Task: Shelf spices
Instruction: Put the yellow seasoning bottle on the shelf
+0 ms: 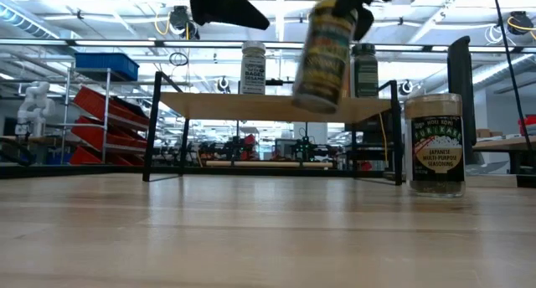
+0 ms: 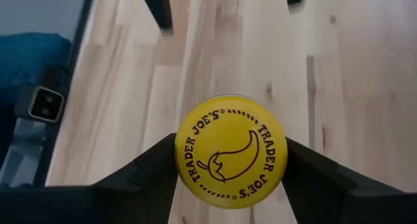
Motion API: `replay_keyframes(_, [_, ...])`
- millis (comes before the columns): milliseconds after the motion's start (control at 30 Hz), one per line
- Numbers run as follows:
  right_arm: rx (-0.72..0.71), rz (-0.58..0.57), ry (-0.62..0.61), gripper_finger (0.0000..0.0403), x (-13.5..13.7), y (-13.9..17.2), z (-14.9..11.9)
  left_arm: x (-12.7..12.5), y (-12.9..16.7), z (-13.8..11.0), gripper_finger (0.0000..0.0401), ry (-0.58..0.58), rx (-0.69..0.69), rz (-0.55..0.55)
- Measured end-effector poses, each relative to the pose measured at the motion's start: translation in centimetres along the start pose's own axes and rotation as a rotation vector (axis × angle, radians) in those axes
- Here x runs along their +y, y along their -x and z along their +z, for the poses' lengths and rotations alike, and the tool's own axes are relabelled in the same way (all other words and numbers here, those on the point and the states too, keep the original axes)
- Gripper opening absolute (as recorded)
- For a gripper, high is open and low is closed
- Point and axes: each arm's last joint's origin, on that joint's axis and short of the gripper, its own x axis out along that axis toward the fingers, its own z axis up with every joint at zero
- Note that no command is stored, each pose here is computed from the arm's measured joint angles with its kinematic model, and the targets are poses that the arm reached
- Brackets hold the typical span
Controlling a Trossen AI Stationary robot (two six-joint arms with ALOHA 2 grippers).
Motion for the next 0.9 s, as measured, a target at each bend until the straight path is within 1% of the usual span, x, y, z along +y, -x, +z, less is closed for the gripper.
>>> replay_keyframes(167, [-0.023, 0.005, 0.037, 0.0225, 0.4, 0.4, 0.5, 0.3, -0.3, 0.0, 0.0338, 0.026, -0.049, 0.001])
replay_keyframes(333, [-0.027, 0.006, 0.056, 0.0225, 0.4, 0.4, 0.5, 0.3, -0.4, 0.2, 0.0363, 0.034, -0.06, -0.017])
replay_keyframes(433, [-0.036, 0.007, 0.062, 0.0226, 0.4, 0.4, 0.6, 0.3, -0.9, 0.0, 0.0372, 0.034, -0.06, -0.014])
replay_keyframes(533, [-0.058, 0.011, 0.071, 0.0226, 0.5, 0.4, 0.8, 0.0, -2.0, -0.4, 0.0375, 0.033, -0.058, -0.032])
replay_keyframes(633, [-0.068, 0.013, 0.073, 0.0226, 0.5, 0.4, 0.9, -0.4, -3.1, -0.8, 0.0375, 0.004, -0.058, -0.073])
replay_keyframes(767, [-0.071, 0.015, 0.073, 0.0226, 0.5, 0.4, 0.9, -0.6, -3.9, -1.2, 0.0375, -0.009, -0.065, -0.066])
replay_keyframes(900, [-0.071, 0.016, 0.075, 0.0226, 0.5, 0.4, 1.0, -0.3, -4.3, -1.2, 0.0375, -0.001, -0.071, -0.049])
